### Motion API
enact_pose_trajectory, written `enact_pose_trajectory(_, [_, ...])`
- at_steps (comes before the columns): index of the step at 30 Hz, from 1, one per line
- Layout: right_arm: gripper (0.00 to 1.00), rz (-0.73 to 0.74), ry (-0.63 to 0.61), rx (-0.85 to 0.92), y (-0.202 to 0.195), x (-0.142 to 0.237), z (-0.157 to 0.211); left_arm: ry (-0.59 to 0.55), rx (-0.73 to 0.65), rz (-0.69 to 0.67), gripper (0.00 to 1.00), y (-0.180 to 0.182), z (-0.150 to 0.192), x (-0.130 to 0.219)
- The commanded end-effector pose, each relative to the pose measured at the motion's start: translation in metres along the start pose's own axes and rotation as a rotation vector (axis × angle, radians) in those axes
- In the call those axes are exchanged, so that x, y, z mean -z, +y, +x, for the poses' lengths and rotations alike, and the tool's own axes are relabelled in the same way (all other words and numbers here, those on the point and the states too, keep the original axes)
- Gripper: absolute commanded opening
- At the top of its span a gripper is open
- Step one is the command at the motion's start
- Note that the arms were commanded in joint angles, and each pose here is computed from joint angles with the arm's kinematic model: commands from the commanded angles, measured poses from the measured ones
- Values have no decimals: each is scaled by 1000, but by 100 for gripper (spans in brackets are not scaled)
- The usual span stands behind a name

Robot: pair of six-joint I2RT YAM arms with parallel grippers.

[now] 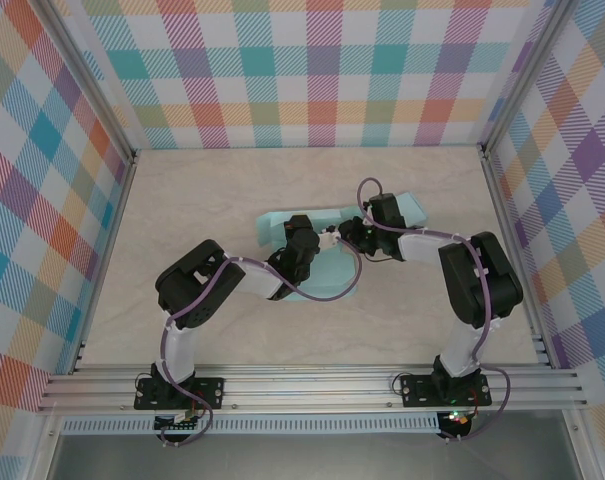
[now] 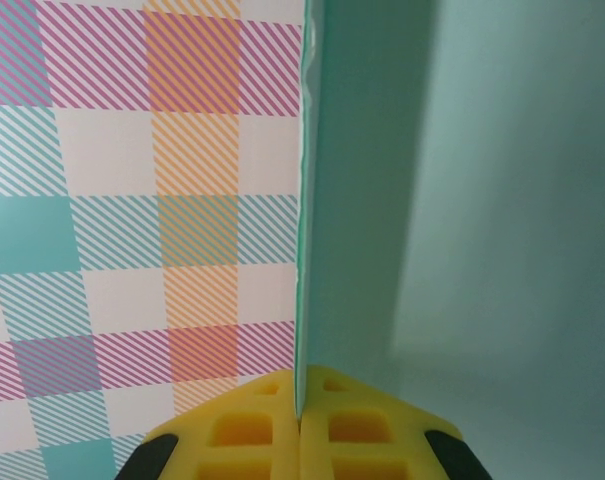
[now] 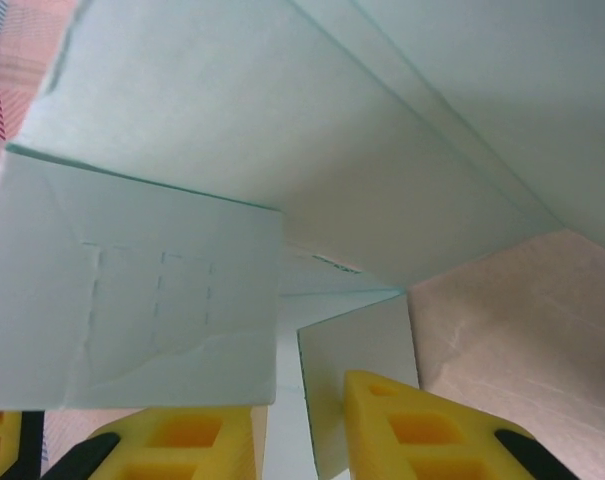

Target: Fold the paper box

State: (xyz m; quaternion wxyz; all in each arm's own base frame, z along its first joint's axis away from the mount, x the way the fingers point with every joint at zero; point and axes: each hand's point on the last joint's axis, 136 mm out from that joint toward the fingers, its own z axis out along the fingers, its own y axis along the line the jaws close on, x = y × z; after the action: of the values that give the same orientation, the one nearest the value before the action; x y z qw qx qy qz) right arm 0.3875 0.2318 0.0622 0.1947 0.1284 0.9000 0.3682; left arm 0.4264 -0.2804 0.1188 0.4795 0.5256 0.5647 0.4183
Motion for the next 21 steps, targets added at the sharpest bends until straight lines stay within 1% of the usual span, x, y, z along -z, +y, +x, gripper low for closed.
enact_pose_trajectory(1, [29,17,17,15,4,6,6,-53,-9,-7,4,-11,-8,2])
enact_pose_trajectory(6, [36,70,-15,67,4,46,6,-93,-70,-45,3,-12,-13,0])
enact_pose_trajectory(8, [38,116,-30,65,-1,62,9,-100,-72,-47,3,-13,-15,0])
enact_pose_trajectory(13, [43,160,-86,63,-13,100,15,-118,-75,-84,3,-6,-19,5])
enact_pose_trajectory(16, [44,188,-147,48,-22,126,5,-143,-71,-98,3,-1,-24,10])
enact_pose_trajectory(21, [45,191,-251,28,-29,164,-28,-188,-63,-111,3,3,-34,22])
